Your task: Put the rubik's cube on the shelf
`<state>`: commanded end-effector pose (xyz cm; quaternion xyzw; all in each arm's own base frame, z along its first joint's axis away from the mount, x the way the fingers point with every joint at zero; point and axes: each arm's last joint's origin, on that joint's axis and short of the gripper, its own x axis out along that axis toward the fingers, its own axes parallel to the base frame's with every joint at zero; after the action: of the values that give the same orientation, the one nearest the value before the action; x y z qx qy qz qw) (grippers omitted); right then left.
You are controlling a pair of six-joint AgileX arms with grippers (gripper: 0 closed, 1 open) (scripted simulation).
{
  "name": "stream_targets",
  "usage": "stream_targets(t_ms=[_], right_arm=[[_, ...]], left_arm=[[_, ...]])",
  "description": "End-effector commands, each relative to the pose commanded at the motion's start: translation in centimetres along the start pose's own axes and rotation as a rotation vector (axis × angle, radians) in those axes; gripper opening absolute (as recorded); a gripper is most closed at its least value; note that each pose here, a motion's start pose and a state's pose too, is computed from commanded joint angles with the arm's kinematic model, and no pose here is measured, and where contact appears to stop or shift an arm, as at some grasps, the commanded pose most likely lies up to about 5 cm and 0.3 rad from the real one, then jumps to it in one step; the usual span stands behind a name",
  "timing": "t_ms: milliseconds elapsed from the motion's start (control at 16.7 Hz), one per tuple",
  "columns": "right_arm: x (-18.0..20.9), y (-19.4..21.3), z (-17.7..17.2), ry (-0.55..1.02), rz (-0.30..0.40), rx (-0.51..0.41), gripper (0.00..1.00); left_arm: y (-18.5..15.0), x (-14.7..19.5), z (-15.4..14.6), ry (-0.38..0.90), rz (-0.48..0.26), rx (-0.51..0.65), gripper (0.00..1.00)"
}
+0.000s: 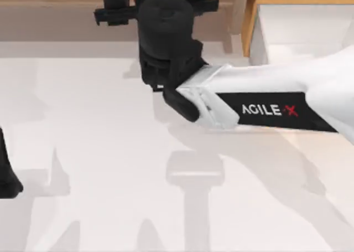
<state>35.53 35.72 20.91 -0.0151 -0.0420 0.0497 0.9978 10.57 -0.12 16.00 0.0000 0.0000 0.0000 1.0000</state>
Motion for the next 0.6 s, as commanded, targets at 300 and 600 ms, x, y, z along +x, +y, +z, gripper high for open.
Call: stream_targets(t_ms=[300, 600], right_arm=[[-0.6, -0.6, -4.4, -0.012, -0.105, 0.025, 0.0], [-0.6, -0.7, -4.5, -0.012, -0.109, 0.027, 0.0]], left_arm=[[0.0, 0.0, 0.0, 0.0, 0.0, 0.0, 1.0], [0.0, 0.0, 0.0, 0.0, 0.0, 0.0, 1.0]])
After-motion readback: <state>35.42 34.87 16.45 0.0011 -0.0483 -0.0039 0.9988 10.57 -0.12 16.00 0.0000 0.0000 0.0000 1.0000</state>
